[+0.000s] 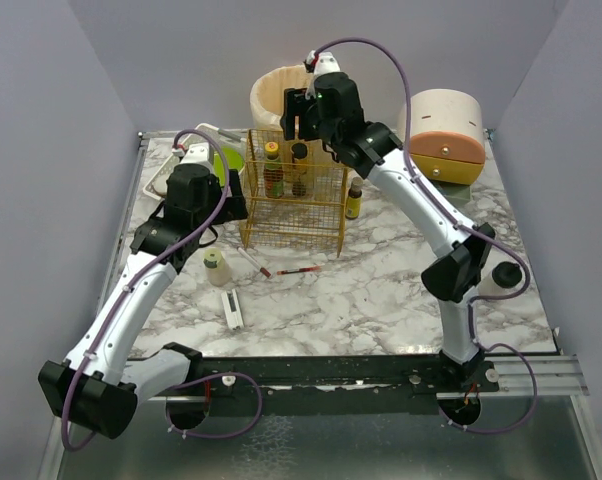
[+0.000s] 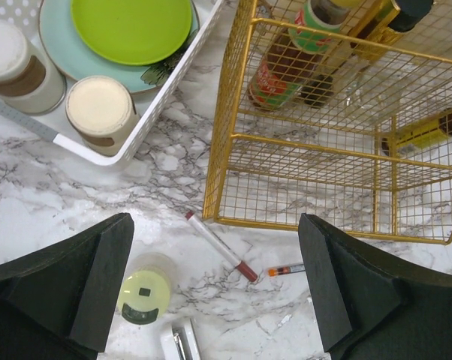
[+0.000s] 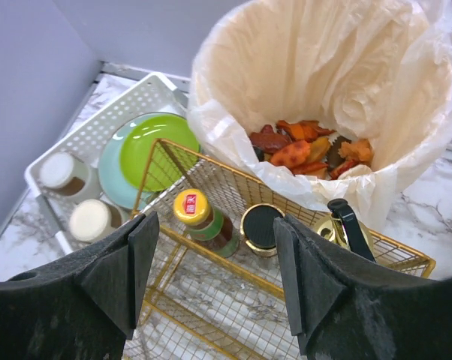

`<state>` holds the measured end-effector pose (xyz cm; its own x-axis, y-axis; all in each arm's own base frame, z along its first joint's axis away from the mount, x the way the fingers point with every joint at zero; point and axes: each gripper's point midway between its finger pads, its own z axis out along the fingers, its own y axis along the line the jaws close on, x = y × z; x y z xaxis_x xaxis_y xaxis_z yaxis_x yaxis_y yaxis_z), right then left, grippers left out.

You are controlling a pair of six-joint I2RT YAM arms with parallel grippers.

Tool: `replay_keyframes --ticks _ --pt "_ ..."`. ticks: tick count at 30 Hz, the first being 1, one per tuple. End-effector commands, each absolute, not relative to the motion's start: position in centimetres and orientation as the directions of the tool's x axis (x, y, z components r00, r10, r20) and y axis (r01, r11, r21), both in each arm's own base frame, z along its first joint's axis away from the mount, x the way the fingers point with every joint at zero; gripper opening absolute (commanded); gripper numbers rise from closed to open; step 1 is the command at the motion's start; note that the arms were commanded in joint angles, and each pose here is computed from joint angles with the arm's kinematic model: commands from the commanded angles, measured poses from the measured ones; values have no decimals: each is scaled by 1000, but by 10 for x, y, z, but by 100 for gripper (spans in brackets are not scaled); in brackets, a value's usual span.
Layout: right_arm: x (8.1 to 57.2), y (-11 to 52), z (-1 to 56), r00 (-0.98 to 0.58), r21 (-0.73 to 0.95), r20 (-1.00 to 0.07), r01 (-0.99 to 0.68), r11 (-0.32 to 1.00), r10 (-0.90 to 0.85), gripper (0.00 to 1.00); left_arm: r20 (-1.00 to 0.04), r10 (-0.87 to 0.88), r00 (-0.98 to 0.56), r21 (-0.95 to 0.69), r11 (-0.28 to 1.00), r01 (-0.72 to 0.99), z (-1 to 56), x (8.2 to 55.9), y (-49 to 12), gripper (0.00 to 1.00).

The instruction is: Clear the kitchen counter

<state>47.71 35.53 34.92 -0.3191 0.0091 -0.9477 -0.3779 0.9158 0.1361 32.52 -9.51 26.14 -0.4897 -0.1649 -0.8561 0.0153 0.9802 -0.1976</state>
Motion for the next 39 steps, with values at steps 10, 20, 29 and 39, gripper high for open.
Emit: replay_keyframes --ticks 10,20,29,39 --pt "408 306 405 -155 84 -988 -483 871 9 72 -813 -212 -542 -174 977 -120 233 299 -70 99" --pt "382 195 313 -355 -4 -931 -219 976 -84 68 -805 -205 -557 -169 979 -116 231 313 -76 99" --pt "396 170 240 -492 109 -860 -435 894 -134 72 -805 -195 -560 -168 981 -101 230 318 -79 99" --pt "449 187 200 -481 87 -860 -467 880 -170 75 -817 -193 -544 -169 981 -94 238 319 -79 99"
